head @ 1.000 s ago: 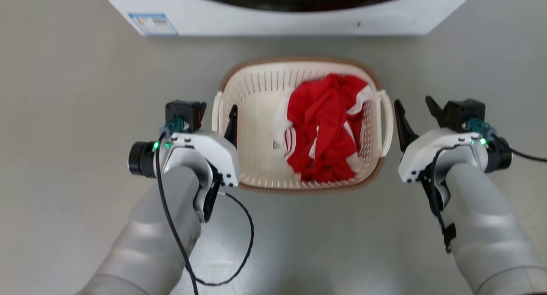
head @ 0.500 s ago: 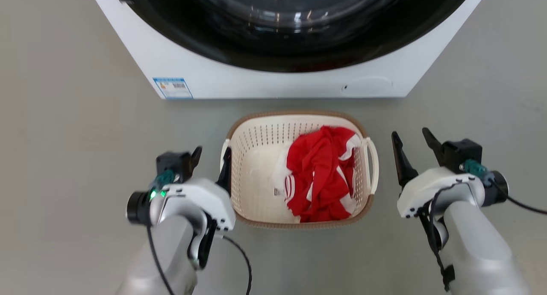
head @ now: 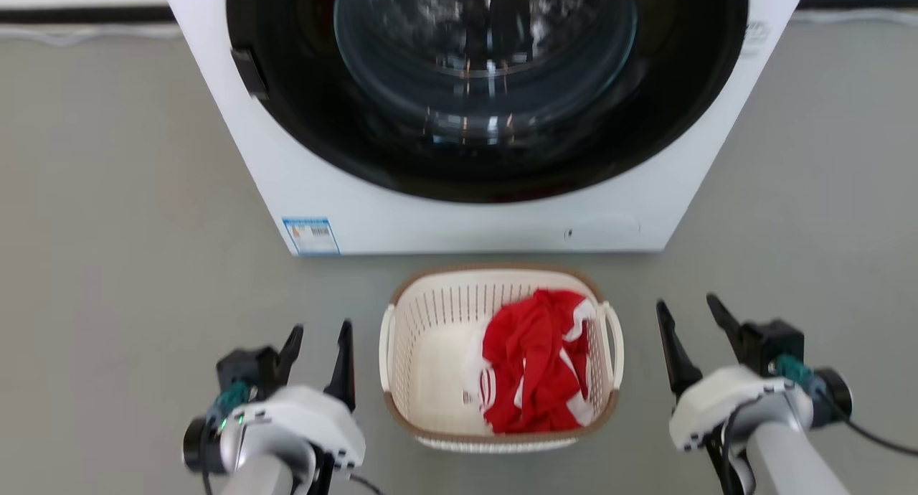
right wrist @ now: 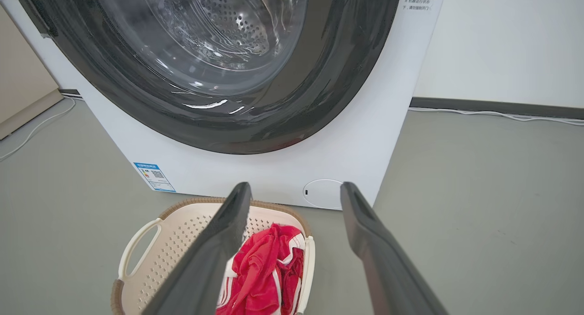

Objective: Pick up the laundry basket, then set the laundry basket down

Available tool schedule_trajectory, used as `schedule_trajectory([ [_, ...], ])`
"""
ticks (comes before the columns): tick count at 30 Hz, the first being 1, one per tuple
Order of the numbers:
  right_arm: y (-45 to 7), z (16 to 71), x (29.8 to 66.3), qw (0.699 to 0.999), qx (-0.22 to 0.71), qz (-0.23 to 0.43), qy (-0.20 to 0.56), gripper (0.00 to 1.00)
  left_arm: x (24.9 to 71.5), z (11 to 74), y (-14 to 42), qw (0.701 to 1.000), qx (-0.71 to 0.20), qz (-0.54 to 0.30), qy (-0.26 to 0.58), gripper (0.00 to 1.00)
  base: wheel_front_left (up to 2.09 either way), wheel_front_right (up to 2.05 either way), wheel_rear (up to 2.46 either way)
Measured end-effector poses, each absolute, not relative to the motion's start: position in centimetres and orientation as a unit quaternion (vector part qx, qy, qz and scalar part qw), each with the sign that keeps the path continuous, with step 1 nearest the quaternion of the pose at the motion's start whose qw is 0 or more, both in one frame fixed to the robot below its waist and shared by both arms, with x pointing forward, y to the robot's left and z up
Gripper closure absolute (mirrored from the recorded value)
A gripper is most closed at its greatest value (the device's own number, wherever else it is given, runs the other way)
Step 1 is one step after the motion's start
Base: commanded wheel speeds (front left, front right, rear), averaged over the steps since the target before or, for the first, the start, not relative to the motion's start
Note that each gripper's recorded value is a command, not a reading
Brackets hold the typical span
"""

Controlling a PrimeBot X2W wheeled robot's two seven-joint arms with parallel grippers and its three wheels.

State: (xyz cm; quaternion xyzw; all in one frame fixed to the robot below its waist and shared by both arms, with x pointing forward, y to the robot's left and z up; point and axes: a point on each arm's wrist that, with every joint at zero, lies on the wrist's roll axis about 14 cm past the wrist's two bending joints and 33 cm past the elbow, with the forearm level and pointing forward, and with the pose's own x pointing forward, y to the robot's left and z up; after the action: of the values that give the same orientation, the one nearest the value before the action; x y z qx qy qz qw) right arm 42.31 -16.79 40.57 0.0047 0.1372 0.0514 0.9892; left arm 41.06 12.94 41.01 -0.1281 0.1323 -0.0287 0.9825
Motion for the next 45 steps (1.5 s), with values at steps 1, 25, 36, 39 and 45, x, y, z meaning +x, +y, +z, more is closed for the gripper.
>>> schedule_trajectory([
  [1,-16.8,40.8,41.8,0.99,0.005,0.051,0.134,0.0,40.6,41.3,13.2,0.983,-0.129,-0.024,0.128,0.0,0.0,0.0,0.0],
  [25,-17.6,44.9,37.6,0.997,-0.002,0.041,0.071,0.0,36.1,45.2,15.9,0.99,-0.131,0.006,0.057,0.0,0.0,0.0,0.0],
  [36,-17.0,44.8,37.5,0.996,-0.003,0.049,0.073,0.0,35.9,45.1,16.1,0.989,-0.134,0.009,0.058,0.0,0.0,0.0,0.0],
  [39,-17.0,44.1,37.2,0.995,-0.002,0.05,0.084,1.0,35.6,44.5,16.1,0.988,-0.135,0.009,0.068,1.0,0.0,0.0,0.0],
  [45,-17.2,40.2,34.4,0.988,0.014,0.041,0.146,1.0,33.2,40.9,16.1,0.981,-0.144,0.022,0.125,1.0,0.0,0.0,0.0],
])
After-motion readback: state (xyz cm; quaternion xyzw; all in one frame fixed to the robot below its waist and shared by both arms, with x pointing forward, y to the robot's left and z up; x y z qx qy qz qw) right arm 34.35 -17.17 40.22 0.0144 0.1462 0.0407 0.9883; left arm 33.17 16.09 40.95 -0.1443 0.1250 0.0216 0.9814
